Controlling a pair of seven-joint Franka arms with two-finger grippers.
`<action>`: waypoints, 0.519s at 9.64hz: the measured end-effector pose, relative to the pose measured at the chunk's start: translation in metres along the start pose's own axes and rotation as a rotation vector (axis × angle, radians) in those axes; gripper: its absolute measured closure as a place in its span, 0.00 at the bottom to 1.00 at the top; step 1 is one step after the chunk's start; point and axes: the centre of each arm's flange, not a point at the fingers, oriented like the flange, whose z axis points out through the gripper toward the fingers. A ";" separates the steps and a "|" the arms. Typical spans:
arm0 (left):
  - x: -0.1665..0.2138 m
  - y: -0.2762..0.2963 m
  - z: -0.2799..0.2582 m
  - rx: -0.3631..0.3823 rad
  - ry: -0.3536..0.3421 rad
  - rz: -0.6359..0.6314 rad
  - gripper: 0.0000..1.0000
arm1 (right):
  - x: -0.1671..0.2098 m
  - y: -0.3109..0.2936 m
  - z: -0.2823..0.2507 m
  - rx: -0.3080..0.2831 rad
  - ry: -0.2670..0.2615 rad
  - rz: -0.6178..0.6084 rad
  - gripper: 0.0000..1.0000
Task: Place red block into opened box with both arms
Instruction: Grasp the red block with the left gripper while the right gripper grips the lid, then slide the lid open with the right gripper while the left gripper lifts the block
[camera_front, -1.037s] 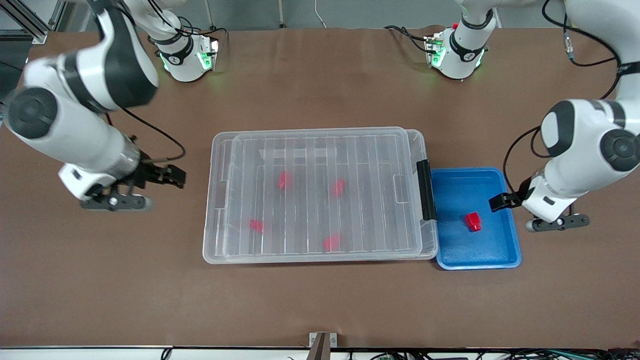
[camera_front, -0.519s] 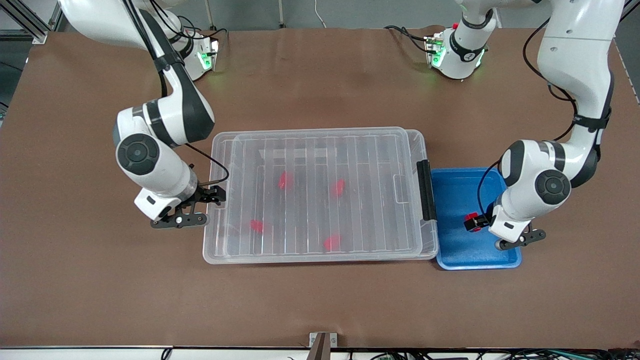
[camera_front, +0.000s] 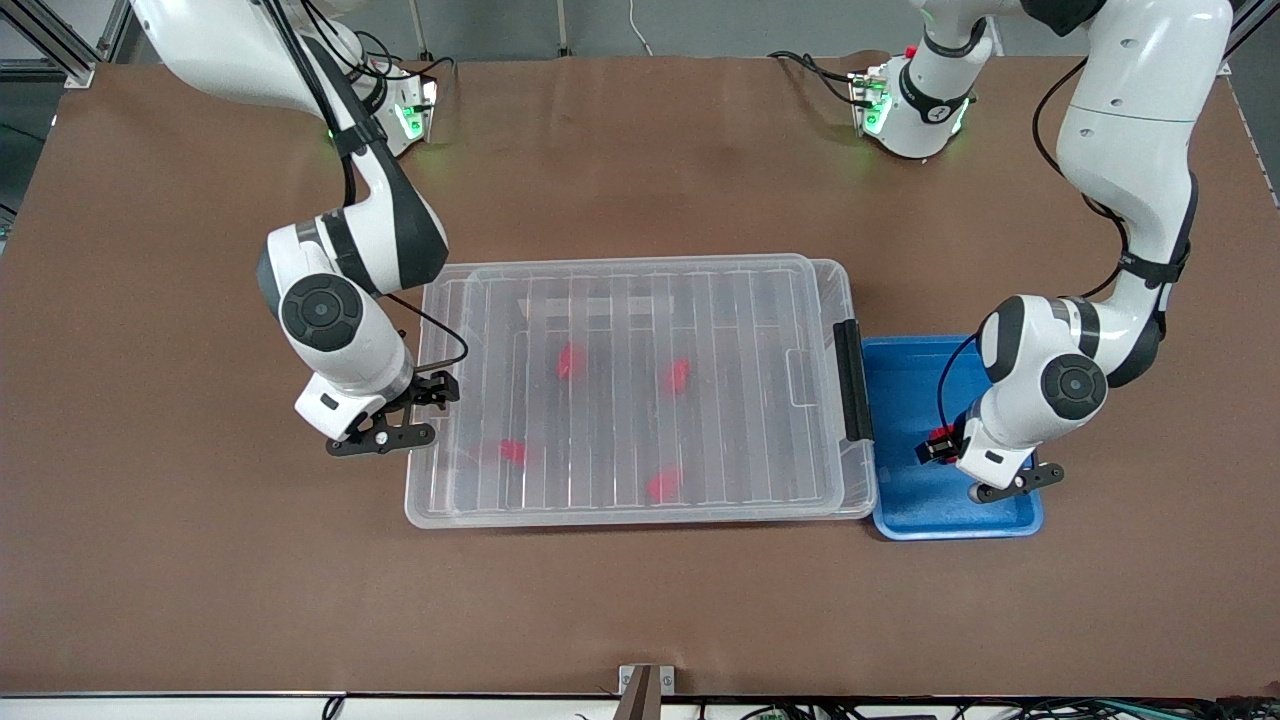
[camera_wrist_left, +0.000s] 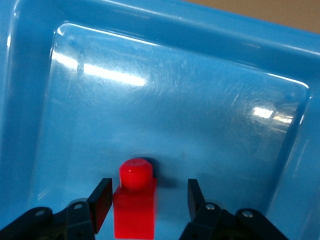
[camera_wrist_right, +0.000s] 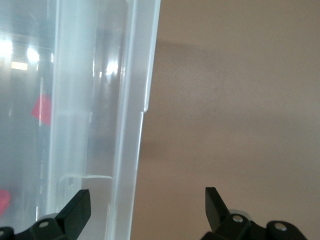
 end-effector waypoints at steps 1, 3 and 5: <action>-0.003 -0.001 0.003 0.003 -0.008 0.001 0.41 | 0.000 0.001 0.001 -0.023 0.002 -0.013 0.00; -0.006 -0.002 0.006 0.006 -0.016 0.001 0.65 | 0.000 0.004 0.003 -0.043 0.002 -0.020 0.00; -0.005 0.002 -0.023 0.013 -0.023 0.006 0.65 | -0.001 0.020 0.009 -0.093 -0.019 -0.026 0.00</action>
